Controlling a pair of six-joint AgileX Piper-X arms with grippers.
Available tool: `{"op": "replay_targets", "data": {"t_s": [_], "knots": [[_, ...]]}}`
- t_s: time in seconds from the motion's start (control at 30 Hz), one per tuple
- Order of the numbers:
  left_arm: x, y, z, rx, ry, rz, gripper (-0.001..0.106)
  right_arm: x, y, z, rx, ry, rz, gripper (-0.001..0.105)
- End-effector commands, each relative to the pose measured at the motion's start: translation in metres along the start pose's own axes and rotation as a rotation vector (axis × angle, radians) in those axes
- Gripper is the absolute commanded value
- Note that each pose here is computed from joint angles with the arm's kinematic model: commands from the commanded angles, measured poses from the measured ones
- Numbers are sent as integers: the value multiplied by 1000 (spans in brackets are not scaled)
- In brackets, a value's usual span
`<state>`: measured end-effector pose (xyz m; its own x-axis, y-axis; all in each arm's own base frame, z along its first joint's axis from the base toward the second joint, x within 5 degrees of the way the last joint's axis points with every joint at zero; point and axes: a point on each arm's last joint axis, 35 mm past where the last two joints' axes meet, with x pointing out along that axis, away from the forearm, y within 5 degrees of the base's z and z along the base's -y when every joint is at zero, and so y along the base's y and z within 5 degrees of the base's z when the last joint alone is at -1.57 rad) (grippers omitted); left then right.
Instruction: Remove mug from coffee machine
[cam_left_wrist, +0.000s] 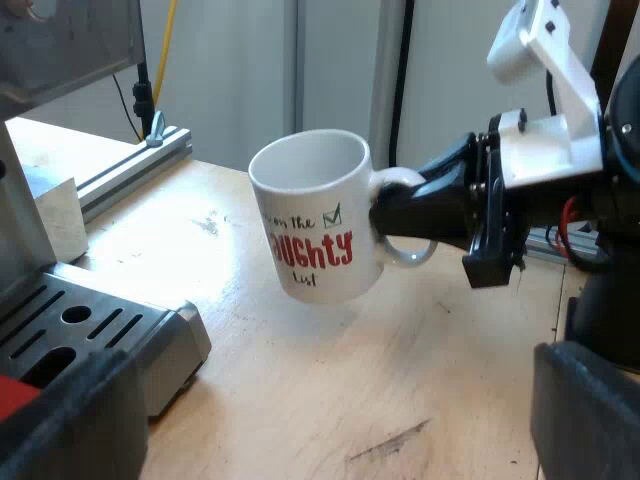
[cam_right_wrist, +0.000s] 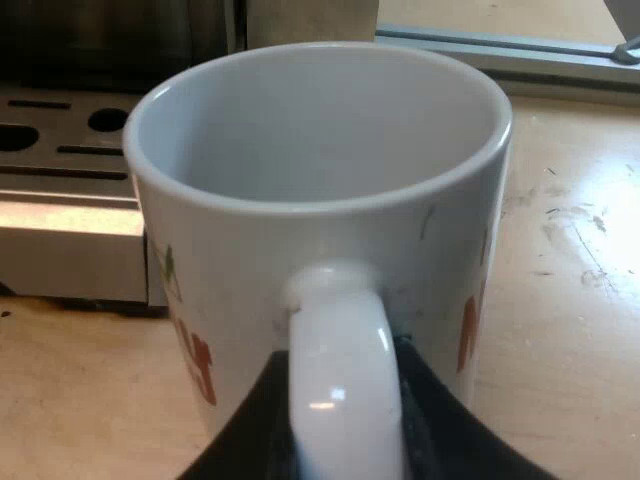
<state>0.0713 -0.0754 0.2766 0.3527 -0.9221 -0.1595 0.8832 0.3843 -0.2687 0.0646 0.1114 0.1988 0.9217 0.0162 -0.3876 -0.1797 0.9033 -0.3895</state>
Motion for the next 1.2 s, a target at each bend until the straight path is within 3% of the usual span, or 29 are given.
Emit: {"op": "replay_targets", "data": {"t_s": [0.03, 0.13, 0.27, 0.37, 0.47, 0.53, 0.7, 0.9, 1.07, 1.2], "knots": [[0, -1, 3, 7, -10, -9, 80, 1, 0, 1, 41, -42, -29, 0], [0, -1, 3, 7, -10, -9, 80, 3, 2, -1, 57, -46, -16, 0], [0, -1, 3, 7, -10, -9, 80, 7, 0, 1, 17, -36, -32, 0], [0, -1, 3, 7, -10, -9, 80, 14, -2, 6, 45, -18, -22, 0], [0, -1, 3, 7, -10, -9, 80, 25, -6, 9, 15, -6, -6, 0], [0, -1, 3, 7, -10, -9, 80, 32, -8, 12, 7, -29, 26, 0], [0, -1, 2, 3, -4, -8, 80, 50, -23, 15, 86, -78, -26, 0], [1, 1, -4, -16, 25, -3, 80, 65, -40, 18, 34, -119, 24, 0], [5, 7, -19, -39, 58, 24, 80, 74, -54, 8, 86, -186, 14, 0], [5, 7, -21, -42, 63, 25, 80, 77, -57, -3, 66, -170, 22, 0]]}}
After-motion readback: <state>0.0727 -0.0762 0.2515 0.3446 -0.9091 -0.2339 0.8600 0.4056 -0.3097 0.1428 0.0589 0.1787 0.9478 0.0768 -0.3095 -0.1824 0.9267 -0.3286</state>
